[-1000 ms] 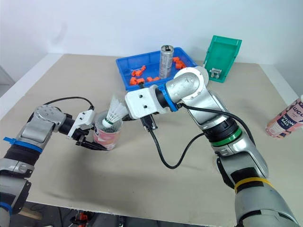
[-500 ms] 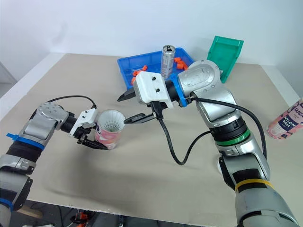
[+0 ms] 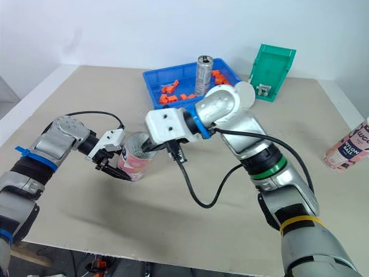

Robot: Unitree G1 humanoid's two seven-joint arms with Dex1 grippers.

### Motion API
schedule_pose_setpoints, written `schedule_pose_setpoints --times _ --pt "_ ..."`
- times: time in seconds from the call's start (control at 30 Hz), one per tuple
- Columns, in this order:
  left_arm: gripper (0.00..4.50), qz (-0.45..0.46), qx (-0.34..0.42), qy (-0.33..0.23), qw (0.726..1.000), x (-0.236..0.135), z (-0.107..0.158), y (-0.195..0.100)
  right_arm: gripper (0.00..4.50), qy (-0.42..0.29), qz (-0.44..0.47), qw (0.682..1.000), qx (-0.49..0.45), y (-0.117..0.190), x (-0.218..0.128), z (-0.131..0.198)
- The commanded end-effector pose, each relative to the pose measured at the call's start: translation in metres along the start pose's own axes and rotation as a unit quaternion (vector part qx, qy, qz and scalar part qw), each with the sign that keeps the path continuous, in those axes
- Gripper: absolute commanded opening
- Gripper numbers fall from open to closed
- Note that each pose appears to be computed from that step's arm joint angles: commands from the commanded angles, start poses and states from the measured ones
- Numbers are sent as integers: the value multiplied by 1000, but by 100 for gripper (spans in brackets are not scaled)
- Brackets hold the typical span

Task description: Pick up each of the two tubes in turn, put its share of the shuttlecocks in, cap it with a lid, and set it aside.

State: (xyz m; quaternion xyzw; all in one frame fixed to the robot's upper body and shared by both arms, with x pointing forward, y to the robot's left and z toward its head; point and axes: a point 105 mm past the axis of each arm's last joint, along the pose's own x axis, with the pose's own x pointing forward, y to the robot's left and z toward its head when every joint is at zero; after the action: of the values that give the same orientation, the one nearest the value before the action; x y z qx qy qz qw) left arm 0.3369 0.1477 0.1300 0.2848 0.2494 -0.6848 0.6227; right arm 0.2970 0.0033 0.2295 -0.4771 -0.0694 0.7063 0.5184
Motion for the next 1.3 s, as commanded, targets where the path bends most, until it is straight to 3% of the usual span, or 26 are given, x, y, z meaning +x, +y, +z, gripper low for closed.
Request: schedule_pose_setpoints --times 0.03,0.27,0.43,0.67,0.9,1.1,1.3 --pt "282 -22 -10 10 1000 12 -6 -3 4 35 31 998 -47 -5 10 -1" --pt "282 -22 -14 2 1000 12 -7 -6 4 55 84 990 -95 -11 45 0" --pt "282 -19 -18 -6 1000 12 -7 -8 4 30 66 993 -90 -25 45 9" --pt "282 -11 -27 -35 999 14 -8 -12 4 -68 21 997 -16 -34 -25 25" --pt "282 0 -29 -60 998 20 -8 -15 4 -45 -1 999 30 -17 -59 7" --pt "282 48 10 -143 988 29 15 -12 4 -26 -115 985 123 -5 -111 -17" --pt "282 77 10 -247 966 44 41 -19 288 57 -107 959 256 63 -148 -54"
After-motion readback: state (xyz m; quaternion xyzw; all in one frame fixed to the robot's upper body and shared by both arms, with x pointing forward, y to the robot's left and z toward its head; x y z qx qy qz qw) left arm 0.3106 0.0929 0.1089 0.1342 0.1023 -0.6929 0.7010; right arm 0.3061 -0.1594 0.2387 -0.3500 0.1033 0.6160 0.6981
